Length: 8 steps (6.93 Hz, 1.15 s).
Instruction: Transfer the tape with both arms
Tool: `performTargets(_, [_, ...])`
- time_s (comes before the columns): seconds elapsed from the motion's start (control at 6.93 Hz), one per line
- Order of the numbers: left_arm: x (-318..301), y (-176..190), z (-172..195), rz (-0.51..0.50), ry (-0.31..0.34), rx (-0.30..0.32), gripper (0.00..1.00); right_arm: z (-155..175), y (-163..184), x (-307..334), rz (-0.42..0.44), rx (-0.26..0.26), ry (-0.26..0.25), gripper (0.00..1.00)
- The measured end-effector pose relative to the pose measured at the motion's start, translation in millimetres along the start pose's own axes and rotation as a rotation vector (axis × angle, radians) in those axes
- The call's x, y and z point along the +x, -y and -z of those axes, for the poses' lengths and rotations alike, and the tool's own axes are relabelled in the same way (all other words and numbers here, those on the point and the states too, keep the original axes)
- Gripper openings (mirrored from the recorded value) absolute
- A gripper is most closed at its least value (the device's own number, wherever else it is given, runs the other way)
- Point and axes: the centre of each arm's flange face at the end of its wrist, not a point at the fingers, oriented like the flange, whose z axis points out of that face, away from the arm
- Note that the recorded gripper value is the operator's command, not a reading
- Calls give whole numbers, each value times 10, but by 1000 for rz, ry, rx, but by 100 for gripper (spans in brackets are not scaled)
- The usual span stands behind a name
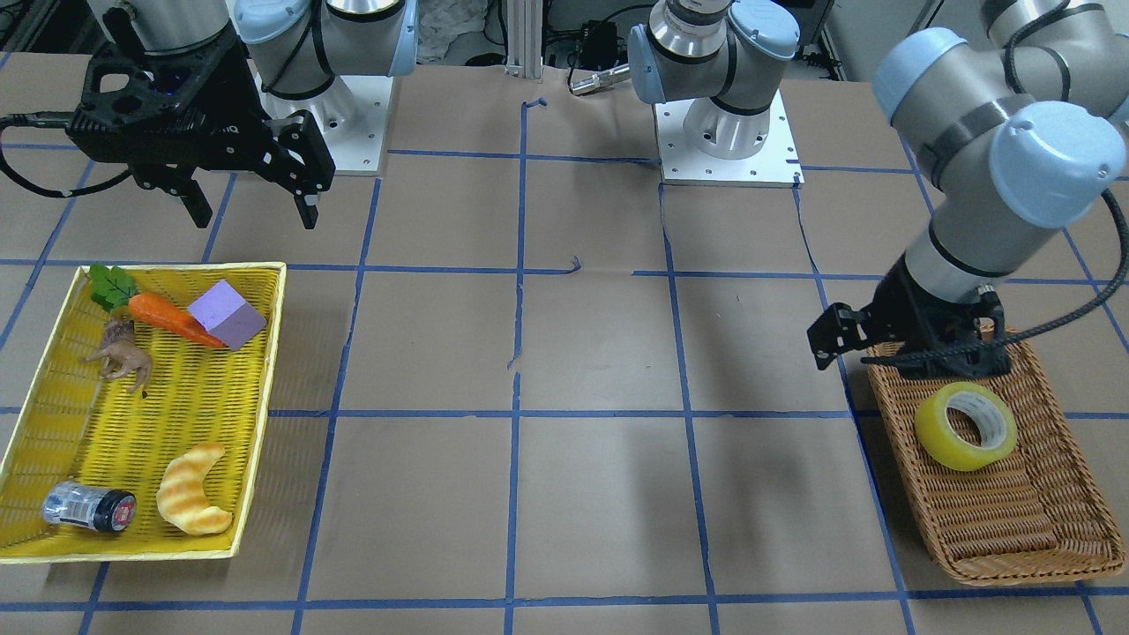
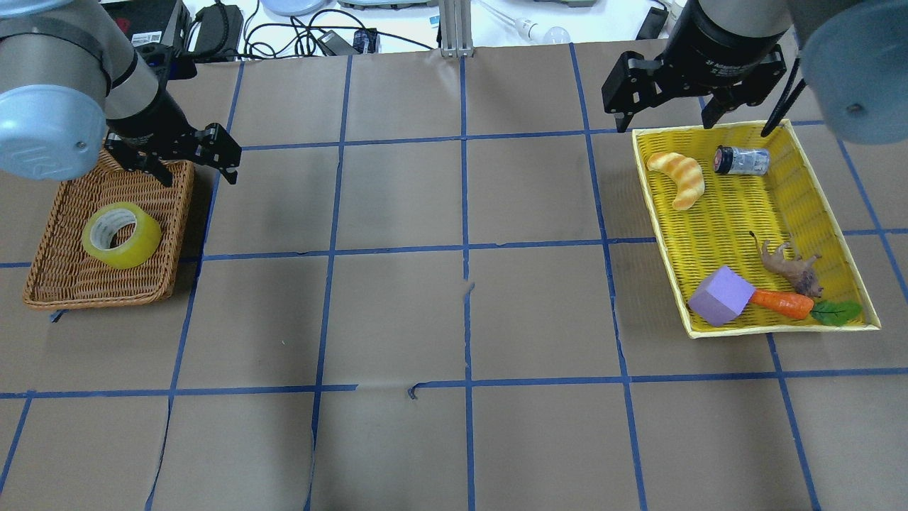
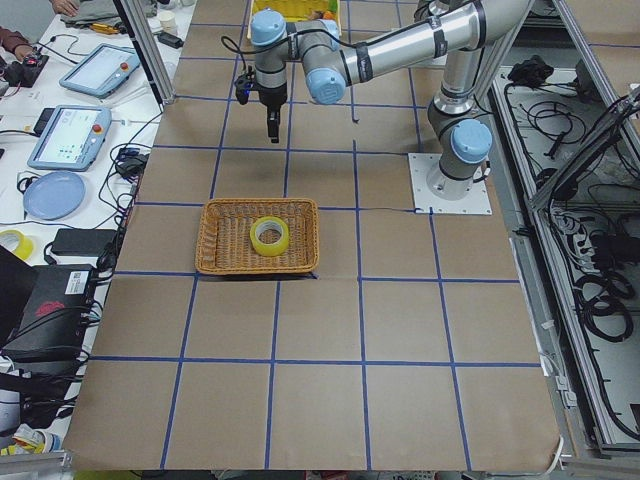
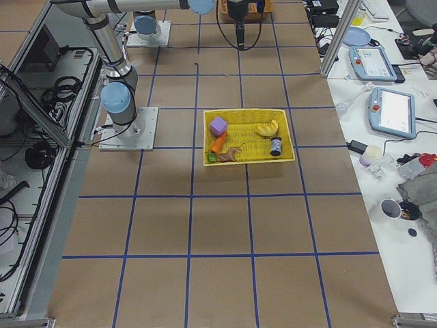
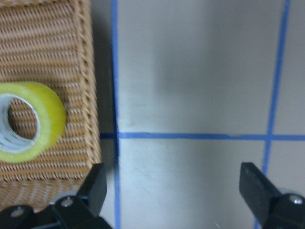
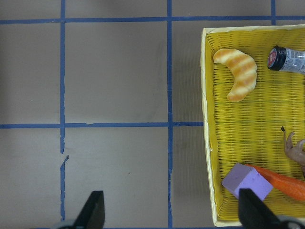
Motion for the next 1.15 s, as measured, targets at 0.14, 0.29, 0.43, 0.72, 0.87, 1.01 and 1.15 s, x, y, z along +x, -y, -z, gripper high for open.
performTargets(0.14, [300,-137,200,-19,-7,-23,100,0,-1,-3,0,0,0,100])
performTargets(0.29, [565,-231,370,-29,-19,-33,100,0,-1,-5,1,0,1,100])
performTargets(0.43, [772,-293,520,-38,-42,-38,100,0,-2,-6,2,0,1,100])
performTargets(0.72, [922,-336,707,-52,-67,-47,100,0,-2,-6,2,0,1,100])
performTargets(0.87, [935,-343,723,-59,-69,-48,100,-1,-3,-6,3,-1,1,100])
performTargets(1.01, [938,-349,719,-62,-70,-49,100,-1,-2,-6,3,-1,1,100])
performTargets(1.15, [940,-357,712,-64,-70,-50,100,-1,-3,-6,3,-1,1,100])
